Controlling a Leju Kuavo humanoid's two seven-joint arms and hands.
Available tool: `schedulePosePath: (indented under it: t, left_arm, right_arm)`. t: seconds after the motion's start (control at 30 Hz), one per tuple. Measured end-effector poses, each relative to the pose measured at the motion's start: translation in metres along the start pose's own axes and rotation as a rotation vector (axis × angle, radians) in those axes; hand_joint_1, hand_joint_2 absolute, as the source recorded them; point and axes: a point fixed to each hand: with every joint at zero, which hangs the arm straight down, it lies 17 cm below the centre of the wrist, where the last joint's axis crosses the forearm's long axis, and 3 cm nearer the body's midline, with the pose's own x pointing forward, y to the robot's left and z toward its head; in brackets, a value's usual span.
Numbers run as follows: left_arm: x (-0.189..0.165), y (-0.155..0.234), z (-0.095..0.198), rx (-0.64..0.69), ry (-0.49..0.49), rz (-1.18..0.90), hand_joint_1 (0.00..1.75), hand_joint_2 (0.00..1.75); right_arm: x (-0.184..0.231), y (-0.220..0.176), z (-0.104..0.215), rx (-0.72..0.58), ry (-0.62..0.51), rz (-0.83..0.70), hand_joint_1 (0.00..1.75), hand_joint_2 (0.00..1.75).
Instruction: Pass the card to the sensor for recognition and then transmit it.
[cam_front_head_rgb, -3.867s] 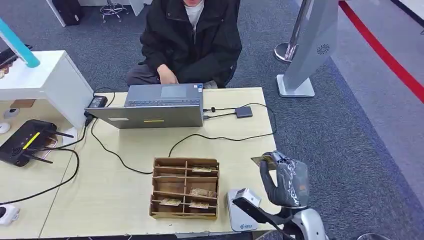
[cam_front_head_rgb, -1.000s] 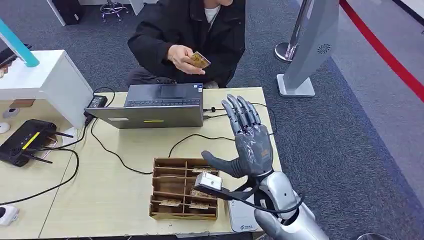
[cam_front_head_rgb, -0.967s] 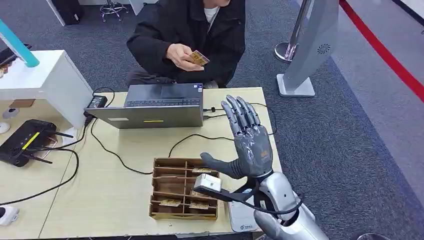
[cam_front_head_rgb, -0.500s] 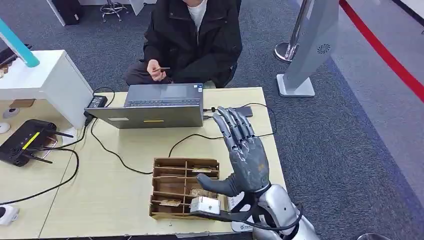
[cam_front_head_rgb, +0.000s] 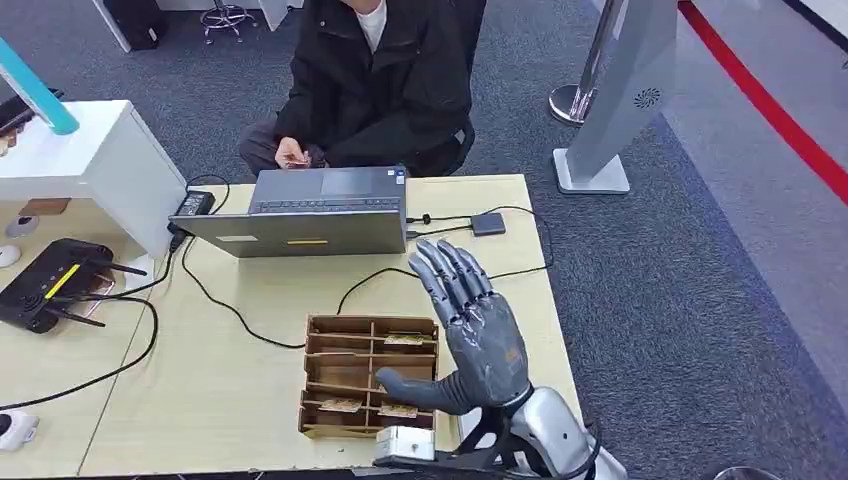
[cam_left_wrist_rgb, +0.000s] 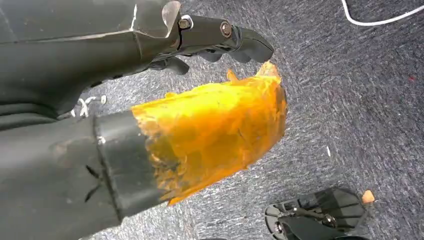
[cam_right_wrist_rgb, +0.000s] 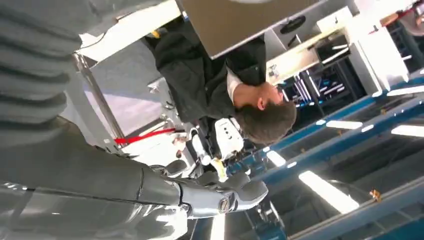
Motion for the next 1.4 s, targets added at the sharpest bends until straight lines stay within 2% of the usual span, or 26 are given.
schedulePosePath:
  t: [0.6, 1.4]
  left_arm:
    - [0.000, 0.000, 0.000, -0.001, -0.001, -0.011, 0.00, 0.00]
    - [0.001, 0.000, 0.000, -0.006, -0.002, -0.027, 0.00, 0.00]
  right_arm:
    - [-0.009, 0.039, 0.014, 0.137, 0.012, 0.121, 0.00, 1.75]
    - [-0.027, 0.091, 0.032, 0.314, 0.032, 0.151, 0.00, 1.75]
